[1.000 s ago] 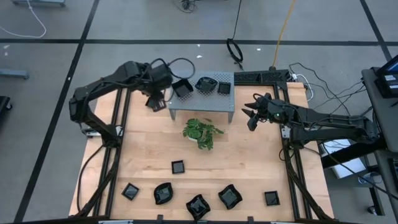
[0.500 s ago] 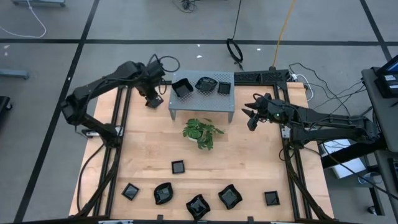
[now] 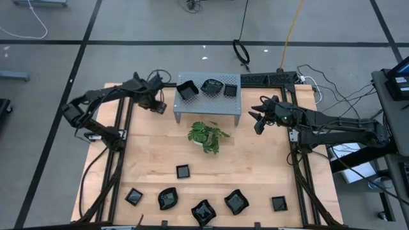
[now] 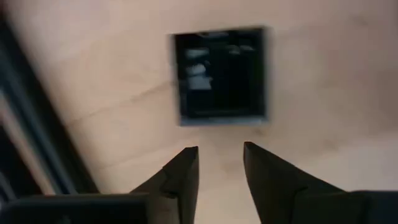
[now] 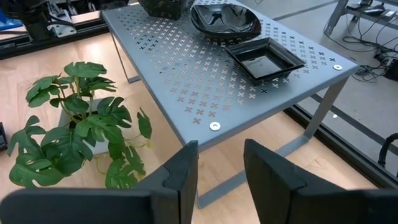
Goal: Pick & Place Mini shaped plates
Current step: Stack the square plate on top of the stacked square plates on the shelf
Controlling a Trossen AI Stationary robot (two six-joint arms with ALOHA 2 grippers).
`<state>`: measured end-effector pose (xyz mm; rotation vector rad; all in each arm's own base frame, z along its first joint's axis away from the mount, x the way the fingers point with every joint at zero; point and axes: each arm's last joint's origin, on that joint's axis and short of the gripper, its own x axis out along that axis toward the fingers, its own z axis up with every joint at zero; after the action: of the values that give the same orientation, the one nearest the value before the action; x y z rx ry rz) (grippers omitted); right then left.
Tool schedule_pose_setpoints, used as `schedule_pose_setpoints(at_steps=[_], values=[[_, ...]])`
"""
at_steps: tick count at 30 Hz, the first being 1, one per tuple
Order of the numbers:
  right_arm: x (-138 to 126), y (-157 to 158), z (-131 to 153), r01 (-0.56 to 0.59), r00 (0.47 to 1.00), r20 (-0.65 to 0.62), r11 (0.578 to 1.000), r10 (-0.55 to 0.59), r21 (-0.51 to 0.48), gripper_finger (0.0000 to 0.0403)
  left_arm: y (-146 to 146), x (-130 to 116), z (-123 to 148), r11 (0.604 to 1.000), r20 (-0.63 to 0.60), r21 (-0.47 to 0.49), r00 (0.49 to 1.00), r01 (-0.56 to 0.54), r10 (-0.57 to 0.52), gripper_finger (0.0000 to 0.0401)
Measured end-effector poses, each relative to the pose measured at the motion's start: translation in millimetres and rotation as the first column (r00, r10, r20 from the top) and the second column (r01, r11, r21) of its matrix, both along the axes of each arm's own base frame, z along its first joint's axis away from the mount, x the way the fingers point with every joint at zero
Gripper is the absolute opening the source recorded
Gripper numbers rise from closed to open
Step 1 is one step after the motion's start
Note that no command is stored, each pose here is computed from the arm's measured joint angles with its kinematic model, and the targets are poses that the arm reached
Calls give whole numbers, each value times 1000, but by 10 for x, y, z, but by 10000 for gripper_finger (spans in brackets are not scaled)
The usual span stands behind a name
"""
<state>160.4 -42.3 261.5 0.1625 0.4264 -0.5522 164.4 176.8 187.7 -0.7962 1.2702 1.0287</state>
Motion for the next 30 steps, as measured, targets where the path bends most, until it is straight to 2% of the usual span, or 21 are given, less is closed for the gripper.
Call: schedule_pose_setpoints(at_steps=[5, 8, 11, 15, 22, 30], values=[[0, 0, 0, 0, 1000, 1, 1000, 0, 0, 116, 55, -78, -92, 987, 2, 64, 989, -145, 146, 180], [3, -1, 5, 0, 1000, 6, 1000, 0, -1, 116, 126, -97, -111, 958, 43, 135, 967, -254, 250, 205], [13, -3, 27, 0, 1000, 31, 1000, 0, -6, 116, 219, -102, -111, 931, 115, 189, 948, -313, 296, 217], [18, -4, 37, 0, 999, 43, 1000, 0, -9, 116, 267, -116, -153, 919, 162, 219, 941, -326, 295, 213], [18, -4, 39, 1, 999, 44, 1000, 0, -9, 116, 167, -229, -353, 924, 113, 186, 941, -335, 319, 191], [18, -4, 39, 1, 999, 44, 1000, 0, -9, 116, 166, -193, -349, 930, 126, 201, 950, -307, 287, 174]])
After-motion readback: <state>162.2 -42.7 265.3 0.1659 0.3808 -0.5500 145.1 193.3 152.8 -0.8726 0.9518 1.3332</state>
